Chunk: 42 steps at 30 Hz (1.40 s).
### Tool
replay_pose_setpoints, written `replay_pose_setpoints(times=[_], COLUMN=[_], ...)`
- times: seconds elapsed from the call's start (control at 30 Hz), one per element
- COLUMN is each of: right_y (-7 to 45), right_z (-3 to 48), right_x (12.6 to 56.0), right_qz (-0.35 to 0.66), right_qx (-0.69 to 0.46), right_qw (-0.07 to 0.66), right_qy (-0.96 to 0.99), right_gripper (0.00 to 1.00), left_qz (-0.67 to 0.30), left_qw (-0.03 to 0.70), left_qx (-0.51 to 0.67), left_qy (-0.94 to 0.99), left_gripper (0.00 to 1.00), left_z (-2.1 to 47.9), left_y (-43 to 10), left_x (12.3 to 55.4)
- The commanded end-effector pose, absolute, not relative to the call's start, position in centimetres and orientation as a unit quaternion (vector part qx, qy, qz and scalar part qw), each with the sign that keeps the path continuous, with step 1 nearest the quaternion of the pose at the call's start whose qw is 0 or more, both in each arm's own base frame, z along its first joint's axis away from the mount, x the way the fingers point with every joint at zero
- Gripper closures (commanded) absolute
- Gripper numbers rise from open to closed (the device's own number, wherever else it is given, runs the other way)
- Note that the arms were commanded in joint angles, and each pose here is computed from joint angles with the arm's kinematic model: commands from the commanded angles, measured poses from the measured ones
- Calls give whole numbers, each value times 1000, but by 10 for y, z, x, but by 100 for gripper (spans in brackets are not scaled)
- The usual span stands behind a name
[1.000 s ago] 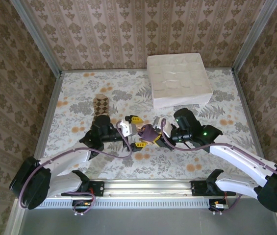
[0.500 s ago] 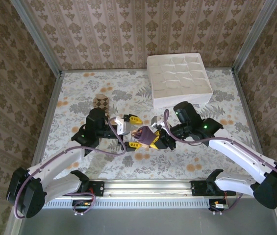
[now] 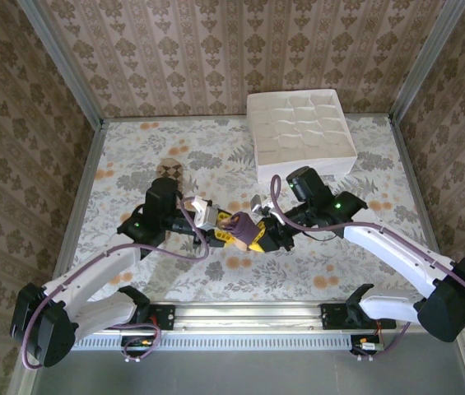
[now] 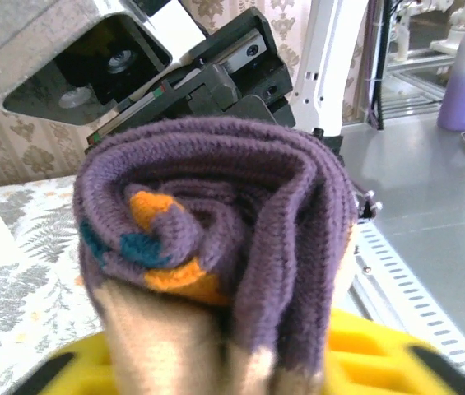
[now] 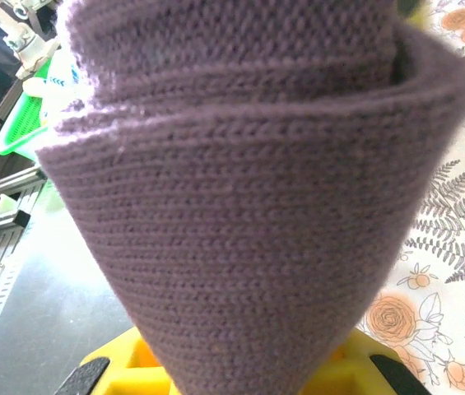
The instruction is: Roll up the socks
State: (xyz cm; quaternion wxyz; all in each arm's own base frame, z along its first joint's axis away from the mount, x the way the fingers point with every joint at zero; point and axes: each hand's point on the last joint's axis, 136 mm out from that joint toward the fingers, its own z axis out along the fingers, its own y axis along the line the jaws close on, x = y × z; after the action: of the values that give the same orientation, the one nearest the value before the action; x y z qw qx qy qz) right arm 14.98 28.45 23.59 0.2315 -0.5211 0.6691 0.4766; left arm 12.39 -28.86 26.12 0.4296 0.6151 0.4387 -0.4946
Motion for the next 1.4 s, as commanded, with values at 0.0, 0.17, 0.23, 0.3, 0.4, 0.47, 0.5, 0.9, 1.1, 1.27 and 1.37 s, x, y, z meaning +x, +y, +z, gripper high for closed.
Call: replay_pose_setpoints(times=[0.0, 0.17, 0.23, 0.3, 0.4, 0.47, 0.5, 0.9, 1.1, 1.27, 1.37], right_y=[289, 290, 286, 281, 268, 255, 248, 104, 79, 84, 82], right_z=[247, 248, 249, 252, 257, 260, 259, 223, 198, 179, 163], right_x=[142, 171, 181, 191, 206, 222, 232, 367, 412, 453, 471], right_qz=[504, 476, 461, 445, 411, 370, 346, 72, 54, 60, 63], right_qx=[-531, -505, -494, -482, -465, -443, -426, -40, 52, 49, 59], right_qw=[228, 267, 291, 317, 359, 395, 410, 437, 341, 326, 311], right_qy=[642, 668, 678, 685, 697, 715, 729, 895, 937, 942, 947], right_gripper=[100, 54, 41, 36, 31, 28, 27, 31, 32, 45, 53], left_qz=[-494, -473, -456, -434, -393, -360, -344, -208, -188, -170, -162], left_qw=[459, 473, 481, 487, 500, 515, 520, 532, 521, 511, 498], left_qx=[618, 608, 603, 595, 581, 571, 566, 521, 500, 508, 509], left_qy=[404, 429, 444, 469, 508, 529, 539, 634, 666, 673, 684], left_gripper=[90, 100, 100, 100, 100, 100, 100, 100, 100, 100, 100], left_z=[290, 290, 289, 287, 285, 284, 284, 281, 272, 246, 227], left_y=[-289, -288, -287, -286, -284, -282, -281, -305, -339, -373, -390], left_x=[126, 137, 144, 155, 175, 190, 198, 315, 375, 418, 444])
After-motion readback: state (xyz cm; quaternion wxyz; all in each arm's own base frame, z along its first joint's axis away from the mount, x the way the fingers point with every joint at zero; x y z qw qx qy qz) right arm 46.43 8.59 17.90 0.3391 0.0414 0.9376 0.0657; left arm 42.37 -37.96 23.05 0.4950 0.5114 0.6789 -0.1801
